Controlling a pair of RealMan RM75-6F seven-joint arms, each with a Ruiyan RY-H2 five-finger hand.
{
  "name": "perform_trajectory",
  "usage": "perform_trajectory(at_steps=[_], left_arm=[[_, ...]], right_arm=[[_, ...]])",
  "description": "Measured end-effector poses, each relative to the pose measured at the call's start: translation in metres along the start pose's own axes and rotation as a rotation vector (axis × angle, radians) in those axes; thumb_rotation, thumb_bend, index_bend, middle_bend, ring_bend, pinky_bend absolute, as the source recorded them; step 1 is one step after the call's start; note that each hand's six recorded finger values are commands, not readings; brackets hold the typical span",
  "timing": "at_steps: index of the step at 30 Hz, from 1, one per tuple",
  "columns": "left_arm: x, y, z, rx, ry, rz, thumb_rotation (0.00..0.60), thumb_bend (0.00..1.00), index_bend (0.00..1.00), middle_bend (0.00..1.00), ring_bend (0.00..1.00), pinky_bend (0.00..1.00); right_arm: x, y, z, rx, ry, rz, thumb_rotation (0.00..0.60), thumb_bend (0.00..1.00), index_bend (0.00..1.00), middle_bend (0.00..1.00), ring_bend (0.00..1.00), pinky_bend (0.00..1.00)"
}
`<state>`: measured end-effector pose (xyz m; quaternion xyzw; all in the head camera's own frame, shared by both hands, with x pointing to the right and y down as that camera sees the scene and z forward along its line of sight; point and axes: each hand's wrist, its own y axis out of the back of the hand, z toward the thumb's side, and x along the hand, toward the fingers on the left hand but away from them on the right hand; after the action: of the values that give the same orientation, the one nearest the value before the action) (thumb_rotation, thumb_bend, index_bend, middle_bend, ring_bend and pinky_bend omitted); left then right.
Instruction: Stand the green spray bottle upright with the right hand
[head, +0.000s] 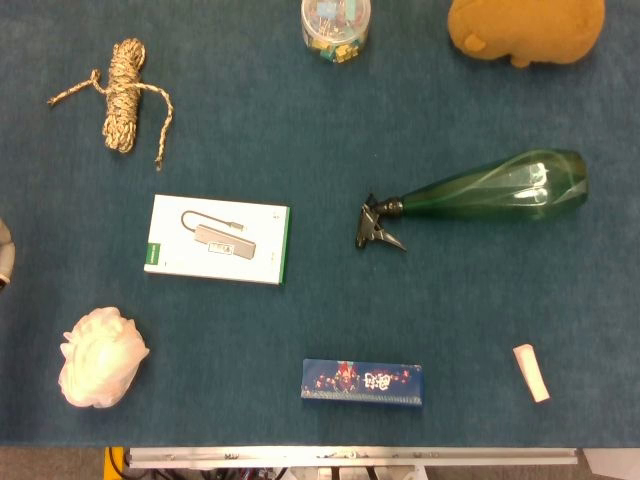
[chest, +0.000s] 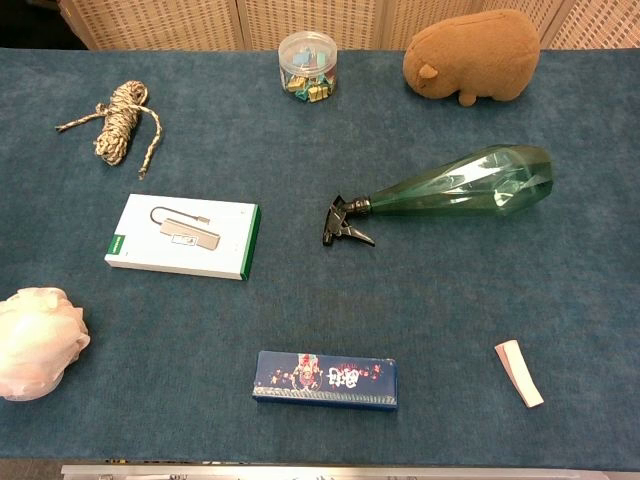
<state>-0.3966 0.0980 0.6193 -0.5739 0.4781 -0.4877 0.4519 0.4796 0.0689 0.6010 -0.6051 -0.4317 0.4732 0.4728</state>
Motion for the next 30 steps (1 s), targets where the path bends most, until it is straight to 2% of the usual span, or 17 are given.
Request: perform_trajectory(at_steps=[5, 9, 13, 19, 25, 30], left_arm=[[0.0, 0.0, -0.002, -0.003, 0.006, -0.006, 0.6, 0.4, 0.55, 0.59, 0.35, 0.49], [-0.001, 0.001, -0.002, -0.009, 0.007, -0.008, 0.6, 0.4, 0.55, 0.59, 0.35, 0.49], [-0.002, 0.002, -0.005, -0.01, 0.019, -0.009, 0.6, 0.4, 0.54, 0.58, 0.35, 0.49], [-0.002, 0.004, -0.007, -0.017, 0.018, -0.022, 0.6, 0.4, 0.54, 0.58, 0.35, 0.49], [-0.004, 0.007, -0.008, -0.024, 0.024, -0.027, 0.6, 0.4, 0.54, 0.58, 0.35, 0.49], [-0.005, 0.008, -0.009, -0.02, 0.032, -0.036, 0.6, 0.4, 0.54, 0.58, 0.35, 0.49]], right_arm=[[-0.001, -0.002, -0.001, 0.002, -0.017, 0.005, 0.6, 0.16, 0.0, 0.19, 0.24, 0.36], [-0.004, -0.006, -0.005, 0.002, -0.064, 0.011, 0.6, 0.15, 0.01, 0.22, 0.24, 0.36], [-0.007, -0.011, 0.002, 0.01, -0.063, 0.033, 0.6, 0.14, 0.03, 0.24, 0.24, 0.36], [-0.018, -0.017, 0.024, 0.042, 0.007, 0.111, 0.6, 0.09, 0.04, 0.21, 0.17, 0.26], [-0.043, -0.022, 0.058, 0.155, 0.103, 0.221, 0.6, 0.07, 0.04, 0.18, 0.16, 0.24], [-0.07, -0.024, 0.08, 0.256, 0.133, 0.275, 0.6, 0.07, 0.04, 0.17, 0.15, 0.24]])
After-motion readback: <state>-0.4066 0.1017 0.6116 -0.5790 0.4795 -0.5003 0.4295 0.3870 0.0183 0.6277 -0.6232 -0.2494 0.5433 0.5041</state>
